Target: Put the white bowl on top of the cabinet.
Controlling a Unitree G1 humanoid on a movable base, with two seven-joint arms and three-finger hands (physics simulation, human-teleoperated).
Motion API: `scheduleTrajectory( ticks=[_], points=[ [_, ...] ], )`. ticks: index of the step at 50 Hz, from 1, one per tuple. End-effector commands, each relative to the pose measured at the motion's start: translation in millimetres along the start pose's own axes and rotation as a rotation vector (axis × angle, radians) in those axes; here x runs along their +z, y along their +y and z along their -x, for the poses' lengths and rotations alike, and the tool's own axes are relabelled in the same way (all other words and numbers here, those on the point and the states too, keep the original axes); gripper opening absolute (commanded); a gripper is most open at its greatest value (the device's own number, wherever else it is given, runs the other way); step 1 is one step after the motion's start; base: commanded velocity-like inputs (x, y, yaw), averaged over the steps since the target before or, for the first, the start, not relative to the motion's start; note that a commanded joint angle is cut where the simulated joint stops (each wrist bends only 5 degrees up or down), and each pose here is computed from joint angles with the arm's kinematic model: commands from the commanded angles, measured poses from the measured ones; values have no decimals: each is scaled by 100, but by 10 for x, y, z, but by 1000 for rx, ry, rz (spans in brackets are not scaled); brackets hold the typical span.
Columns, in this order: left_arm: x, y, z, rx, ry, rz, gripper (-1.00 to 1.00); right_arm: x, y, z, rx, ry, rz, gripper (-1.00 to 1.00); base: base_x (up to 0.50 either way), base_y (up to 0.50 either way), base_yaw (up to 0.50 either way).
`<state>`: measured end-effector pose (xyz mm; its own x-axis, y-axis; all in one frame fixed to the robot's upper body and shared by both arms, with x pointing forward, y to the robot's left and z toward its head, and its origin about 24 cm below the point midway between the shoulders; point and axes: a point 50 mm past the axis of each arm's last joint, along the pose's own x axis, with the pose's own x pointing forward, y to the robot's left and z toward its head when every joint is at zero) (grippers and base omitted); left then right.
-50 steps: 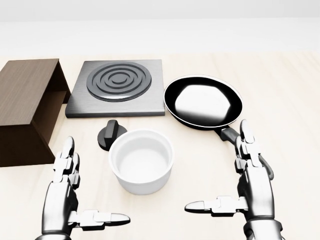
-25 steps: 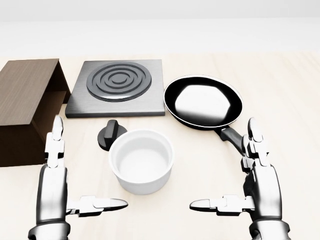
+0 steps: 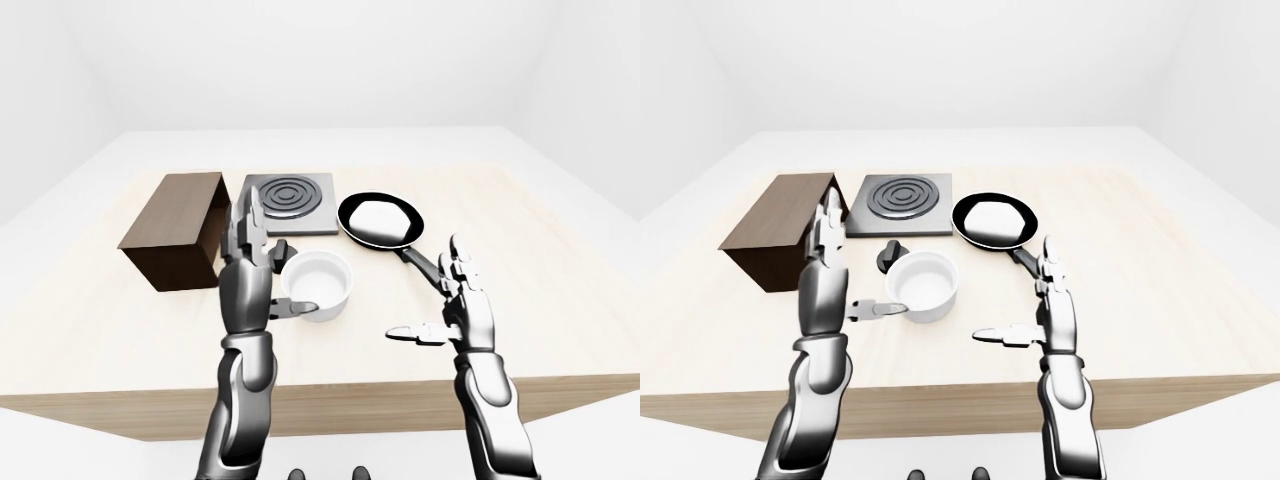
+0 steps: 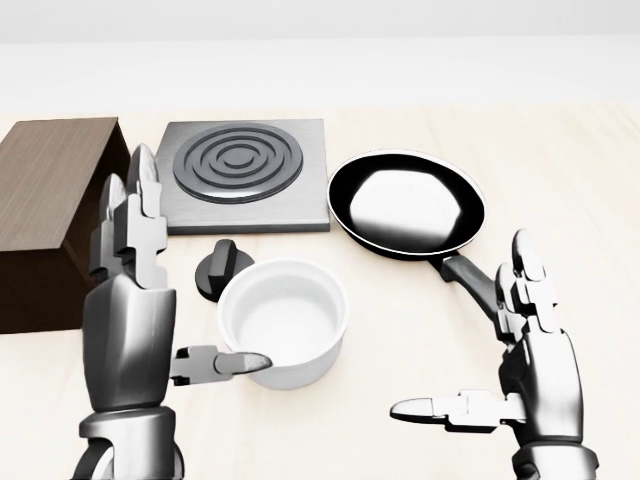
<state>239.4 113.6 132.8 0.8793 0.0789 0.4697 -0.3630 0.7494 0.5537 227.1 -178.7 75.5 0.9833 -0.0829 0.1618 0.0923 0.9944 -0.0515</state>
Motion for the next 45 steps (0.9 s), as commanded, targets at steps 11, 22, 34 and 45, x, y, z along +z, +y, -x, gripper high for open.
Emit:
scheduleTrajectory(
  ticks=[11,22,34,45],
  points=[
    [228,-289,-154,-87,-128,-223,100,60,-47,9,-4,-16,-16,100,0,0,0],
    [449,-212,-198,-128,-200,-304,100,65,-47,7,-3,-17,-17,100,0,0,0],
    [614,-167,-183,-199,-229,-409,100,51,-37,-5,1,-7,-16,100,0,0,0],
    [658,-88,-151,-269,-202,-543,100,60,-43,-3,2,-5,-18,100,0,0,0]
  ],
)
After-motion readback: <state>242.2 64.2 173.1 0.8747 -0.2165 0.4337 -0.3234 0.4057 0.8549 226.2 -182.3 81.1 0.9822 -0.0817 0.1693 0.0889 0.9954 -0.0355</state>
